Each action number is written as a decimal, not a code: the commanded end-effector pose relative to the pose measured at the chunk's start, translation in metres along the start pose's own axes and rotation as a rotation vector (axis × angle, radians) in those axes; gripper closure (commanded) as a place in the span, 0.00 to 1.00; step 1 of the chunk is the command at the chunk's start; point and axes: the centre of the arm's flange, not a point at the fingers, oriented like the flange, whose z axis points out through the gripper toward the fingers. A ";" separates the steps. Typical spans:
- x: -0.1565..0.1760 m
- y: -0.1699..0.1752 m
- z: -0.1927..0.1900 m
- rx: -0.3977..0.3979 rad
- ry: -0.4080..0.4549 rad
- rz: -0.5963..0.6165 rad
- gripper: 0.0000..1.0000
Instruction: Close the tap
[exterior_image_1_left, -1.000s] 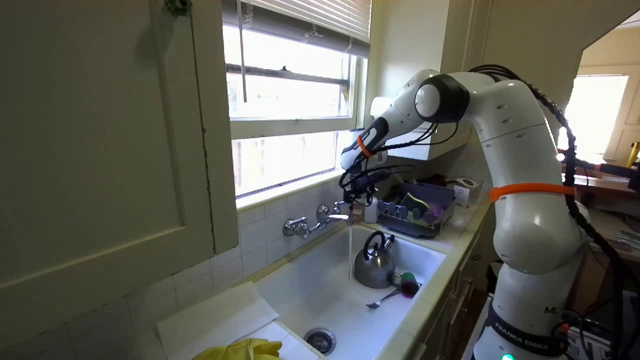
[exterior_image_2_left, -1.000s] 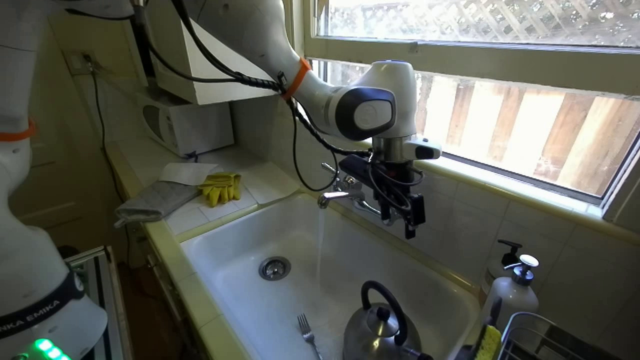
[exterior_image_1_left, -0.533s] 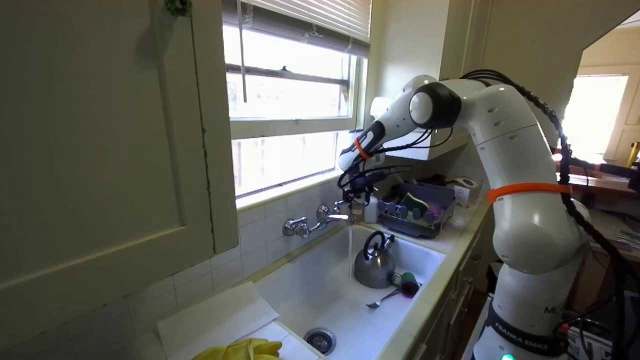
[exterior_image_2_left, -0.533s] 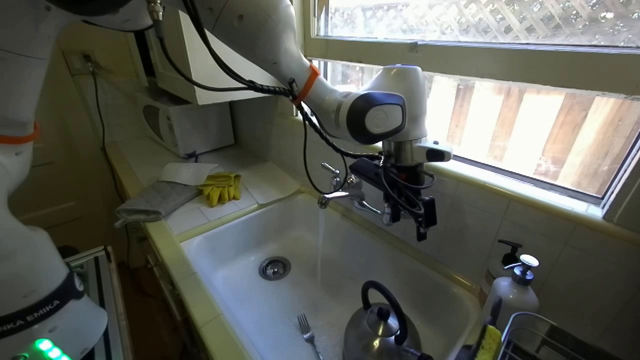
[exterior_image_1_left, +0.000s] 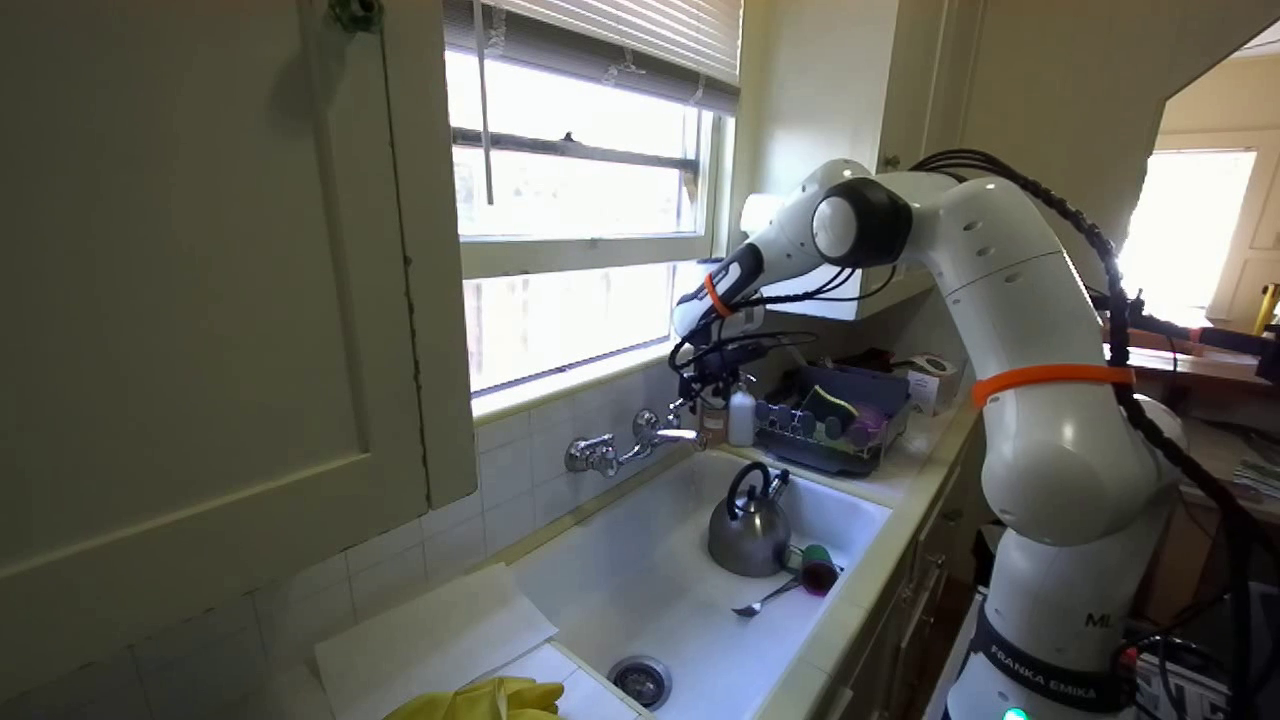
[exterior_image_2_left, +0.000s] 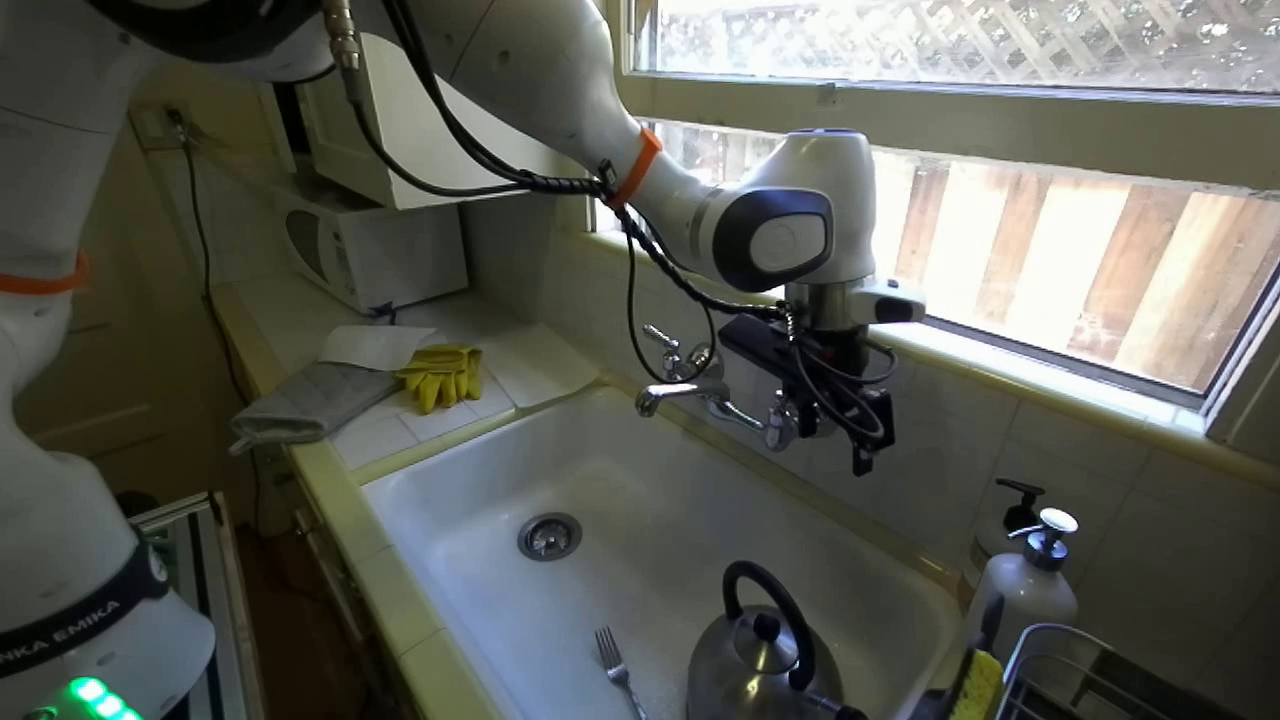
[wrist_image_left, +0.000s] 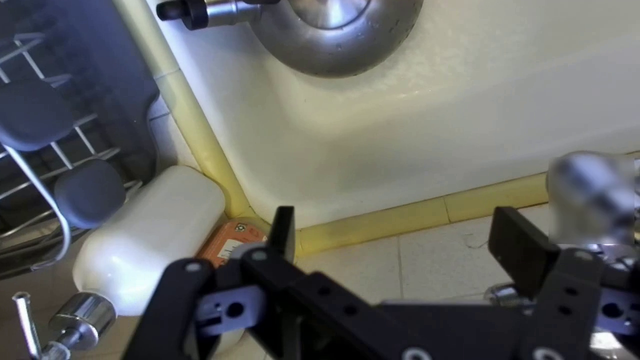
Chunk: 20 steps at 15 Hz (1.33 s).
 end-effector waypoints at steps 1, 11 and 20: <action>0.028 -0.005 0.001 0.072 0.058 -0.018 0.00; 0.005 0.002 -0.008 0.040 -0.008 -0.098 0.00; -0.040 -0.005 -0.043 0.013 -0.087 -0.219 0.00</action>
